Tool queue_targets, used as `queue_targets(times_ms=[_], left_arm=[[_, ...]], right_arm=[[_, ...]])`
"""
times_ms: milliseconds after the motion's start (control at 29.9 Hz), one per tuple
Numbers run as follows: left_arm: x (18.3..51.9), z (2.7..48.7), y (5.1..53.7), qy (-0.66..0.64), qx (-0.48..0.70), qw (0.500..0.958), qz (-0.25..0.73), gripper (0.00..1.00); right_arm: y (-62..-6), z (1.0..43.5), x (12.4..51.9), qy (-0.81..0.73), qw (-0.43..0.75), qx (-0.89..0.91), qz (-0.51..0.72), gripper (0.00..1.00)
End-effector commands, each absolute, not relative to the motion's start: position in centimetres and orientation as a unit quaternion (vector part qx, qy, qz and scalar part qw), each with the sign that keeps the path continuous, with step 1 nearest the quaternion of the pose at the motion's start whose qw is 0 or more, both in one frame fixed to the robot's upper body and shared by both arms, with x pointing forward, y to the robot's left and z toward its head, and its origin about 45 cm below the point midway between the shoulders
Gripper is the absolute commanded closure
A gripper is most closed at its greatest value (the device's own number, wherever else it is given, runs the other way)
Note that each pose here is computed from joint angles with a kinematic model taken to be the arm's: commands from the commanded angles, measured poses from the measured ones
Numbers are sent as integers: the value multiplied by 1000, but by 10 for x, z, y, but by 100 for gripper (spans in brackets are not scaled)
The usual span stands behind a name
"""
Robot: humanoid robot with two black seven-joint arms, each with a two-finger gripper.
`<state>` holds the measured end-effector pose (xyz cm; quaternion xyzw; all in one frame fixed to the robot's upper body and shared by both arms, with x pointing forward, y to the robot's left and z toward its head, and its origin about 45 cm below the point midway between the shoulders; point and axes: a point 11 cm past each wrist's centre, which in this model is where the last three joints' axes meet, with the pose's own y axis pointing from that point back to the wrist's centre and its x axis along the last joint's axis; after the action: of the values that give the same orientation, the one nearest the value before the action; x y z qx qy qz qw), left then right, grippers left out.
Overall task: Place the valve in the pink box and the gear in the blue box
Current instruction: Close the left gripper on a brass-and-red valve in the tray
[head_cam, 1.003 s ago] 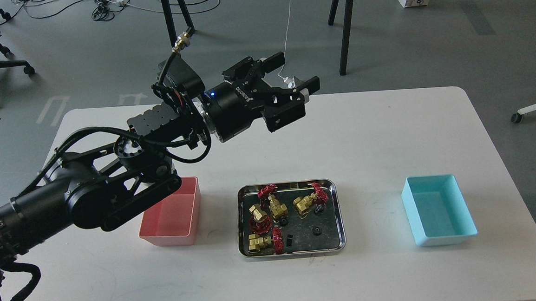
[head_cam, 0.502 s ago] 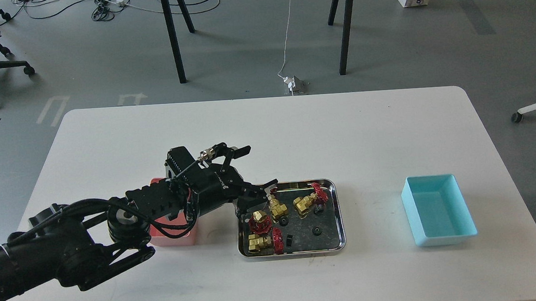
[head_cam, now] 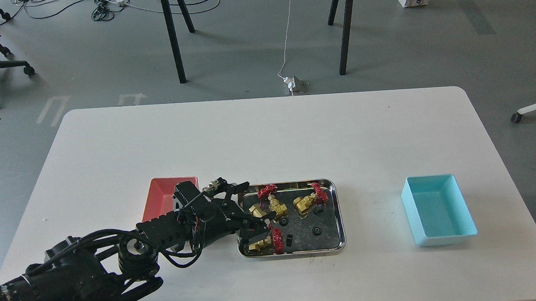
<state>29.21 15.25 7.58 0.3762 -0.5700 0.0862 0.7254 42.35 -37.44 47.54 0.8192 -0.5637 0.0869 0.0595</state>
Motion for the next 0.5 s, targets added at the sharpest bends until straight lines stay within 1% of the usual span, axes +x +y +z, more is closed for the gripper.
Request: queue_targets(times_ms=[0,100,167,334,401,468], left_arm=[[289,71,150,-565,376,729,84,0],[286,68,151,-562,378,731,82,1],[282,64,152,-556,379,735,81,3],[281,63,152,-554,381,736,80,15],[281,63,153,-554,383,735,79,21],[281,61,154,-550,387,736,74,26]], right_arm=[[-373,474,424,-562,60,820,86,1],[-373,474,424,-562,60,820,86,1],[-373,474,424,-562,60,820,86,1],[-374,473,423,-563,61,820,86,1],[-375,472,423,-564,62,819,85,1],[-375,472,423,-564,62,819,85,1]])
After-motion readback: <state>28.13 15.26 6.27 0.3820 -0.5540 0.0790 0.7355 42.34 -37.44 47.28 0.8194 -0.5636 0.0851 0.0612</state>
